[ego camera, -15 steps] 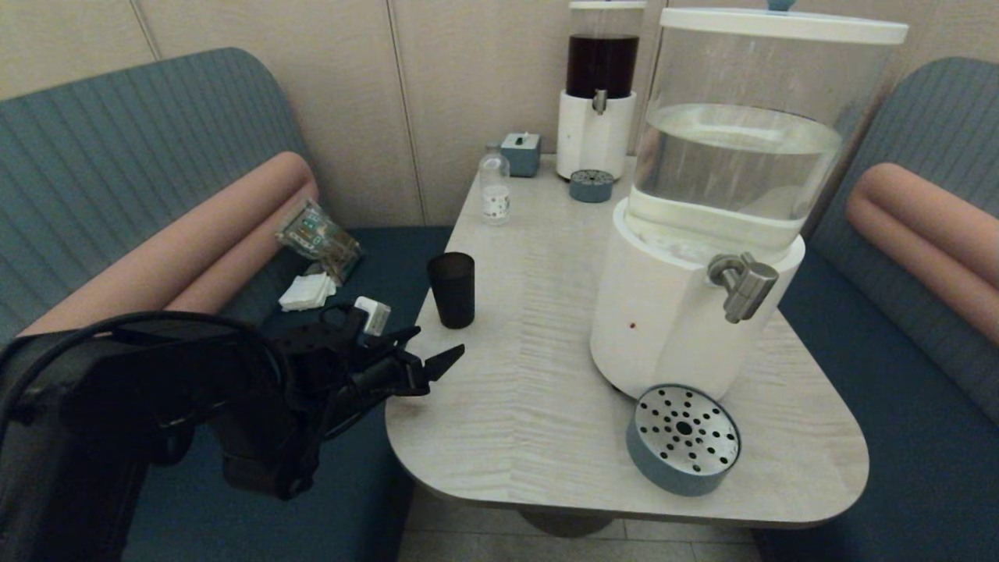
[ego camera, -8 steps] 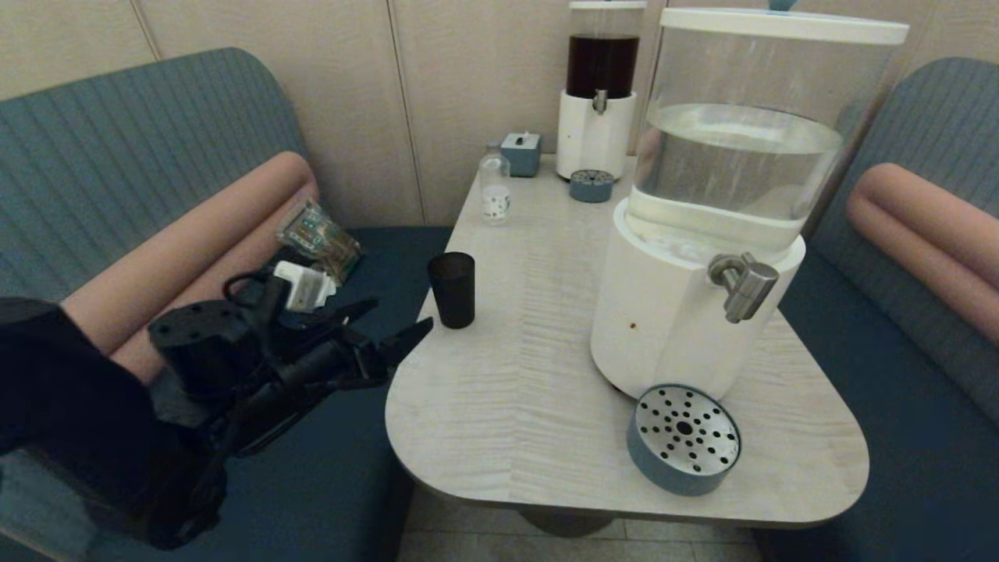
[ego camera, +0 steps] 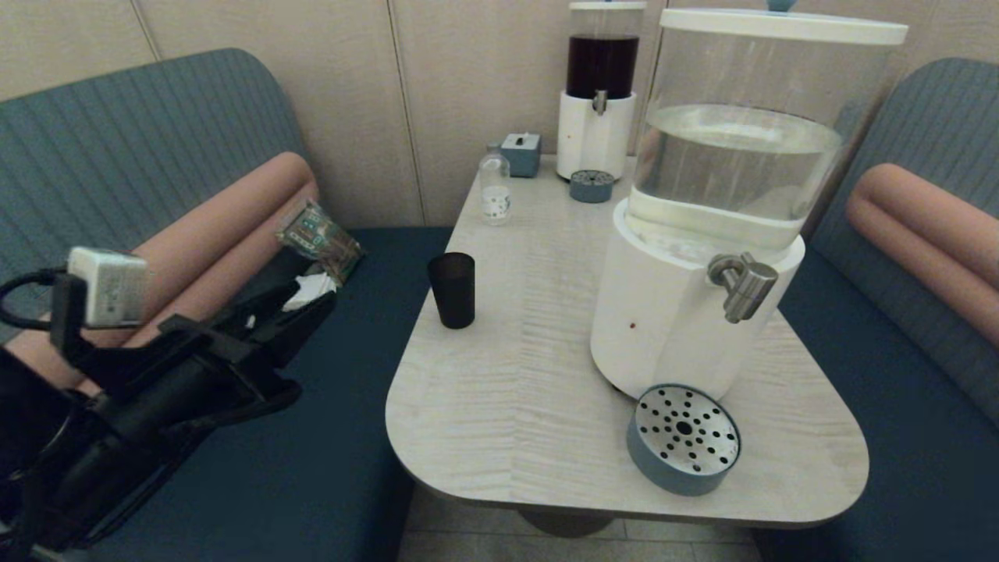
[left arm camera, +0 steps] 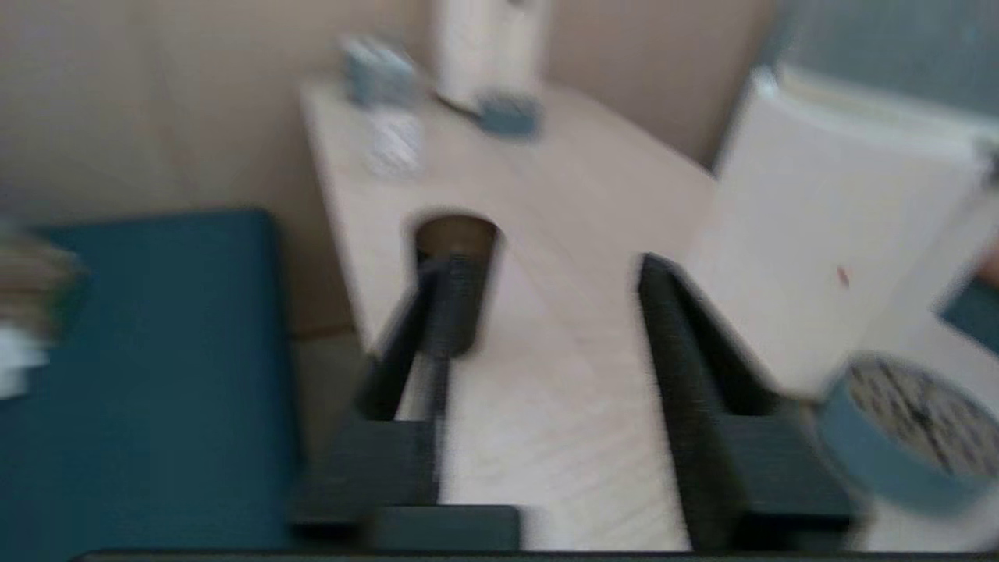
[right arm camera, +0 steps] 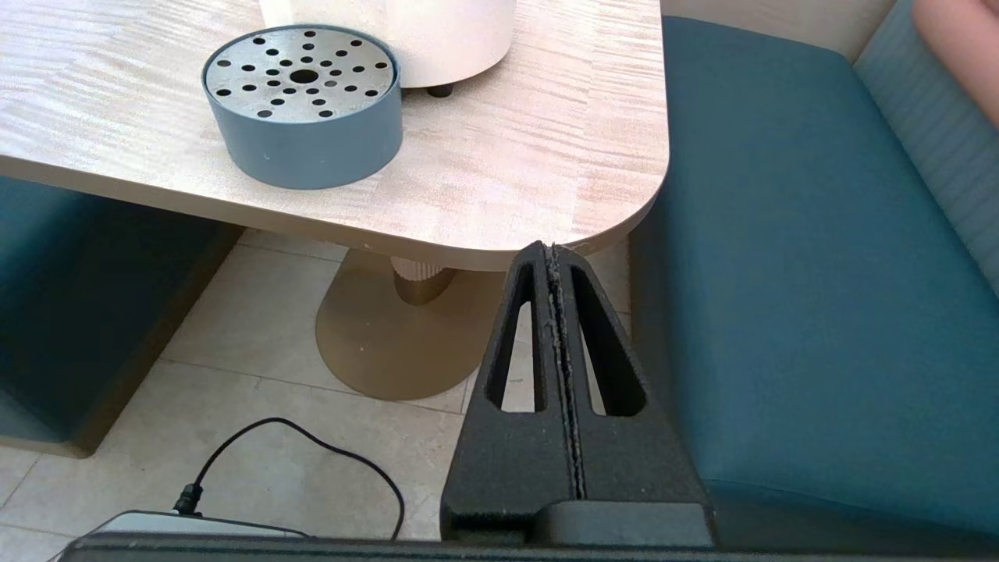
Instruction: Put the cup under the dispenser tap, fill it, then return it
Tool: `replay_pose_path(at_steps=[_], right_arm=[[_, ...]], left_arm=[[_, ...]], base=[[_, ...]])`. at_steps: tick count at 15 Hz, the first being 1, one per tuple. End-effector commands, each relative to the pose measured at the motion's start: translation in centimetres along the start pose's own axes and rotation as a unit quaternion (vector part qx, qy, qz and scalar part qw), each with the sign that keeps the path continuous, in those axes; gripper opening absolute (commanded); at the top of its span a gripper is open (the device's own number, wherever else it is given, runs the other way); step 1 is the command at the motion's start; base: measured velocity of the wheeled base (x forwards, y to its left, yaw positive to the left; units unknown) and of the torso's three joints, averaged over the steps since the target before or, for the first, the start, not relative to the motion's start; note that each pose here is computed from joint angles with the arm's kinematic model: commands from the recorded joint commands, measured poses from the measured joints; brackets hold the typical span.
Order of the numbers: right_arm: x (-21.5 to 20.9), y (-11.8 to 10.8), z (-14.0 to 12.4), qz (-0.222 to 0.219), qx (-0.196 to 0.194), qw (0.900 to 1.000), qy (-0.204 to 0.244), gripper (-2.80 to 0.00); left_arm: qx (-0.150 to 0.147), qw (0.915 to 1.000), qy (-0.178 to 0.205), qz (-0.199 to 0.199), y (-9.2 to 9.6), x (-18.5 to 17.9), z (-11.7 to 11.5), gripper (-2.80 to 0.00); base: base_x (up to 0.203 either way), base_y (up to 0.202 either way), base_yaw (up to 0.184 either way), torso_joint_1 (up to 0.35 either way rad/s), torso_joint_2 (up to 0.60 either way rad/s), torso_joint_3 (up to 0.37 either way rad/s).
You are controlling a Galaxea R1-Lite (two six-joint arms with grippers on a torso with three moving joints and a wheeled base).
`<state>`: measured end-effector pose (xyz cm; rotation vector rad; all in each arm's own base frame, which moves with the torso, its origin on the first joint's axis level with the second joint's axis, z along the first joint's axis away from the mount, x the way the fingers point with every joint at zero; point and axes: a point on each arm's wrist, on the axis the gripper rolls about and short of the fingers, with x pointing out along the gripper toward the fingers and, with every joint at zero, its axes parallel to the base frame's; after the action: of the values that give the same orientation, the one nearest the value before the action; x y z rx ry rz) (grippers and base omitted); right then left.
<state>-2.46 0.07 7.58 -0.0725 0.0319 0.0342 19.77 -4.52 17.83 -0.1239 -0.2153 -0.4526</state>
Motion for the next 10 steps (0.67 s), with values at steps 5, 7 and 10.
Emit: replay_pose_path(at_steps=[5, 7, 10], right_arm=[[0.0, 0.0, 0.0, 0.0, 0.0, 1.0, -0.001, -2.8], [0.0, 0.0, 0.0, 0.0, 0.0, 1.0, -0.001, -2.8], [0.0, 0.0, 0.0, 0.0, 0.0, 1.0, -0.001, -2.8]], left_arm=[[0.01, 0.9846, -0.146, 0.096, -1.8, -7.8, 5.3, -2.8], [0.026, 0.9754, -0.175, 0.132, -1.8, -10.0, 6.0, -2.8], [0.042, 0.9652, -0.208, 0.153, -2.5, -13.2, 5.9, -2.8]], base=[[0.0, 0.0, 0.0, 0.0, 0.0, 0.0], [0.0, 0.0, 0.0, 0.0, 0.0, 0.0], [0.0, 0.0, 0.0, 0.0, 0.0, 0.0]])
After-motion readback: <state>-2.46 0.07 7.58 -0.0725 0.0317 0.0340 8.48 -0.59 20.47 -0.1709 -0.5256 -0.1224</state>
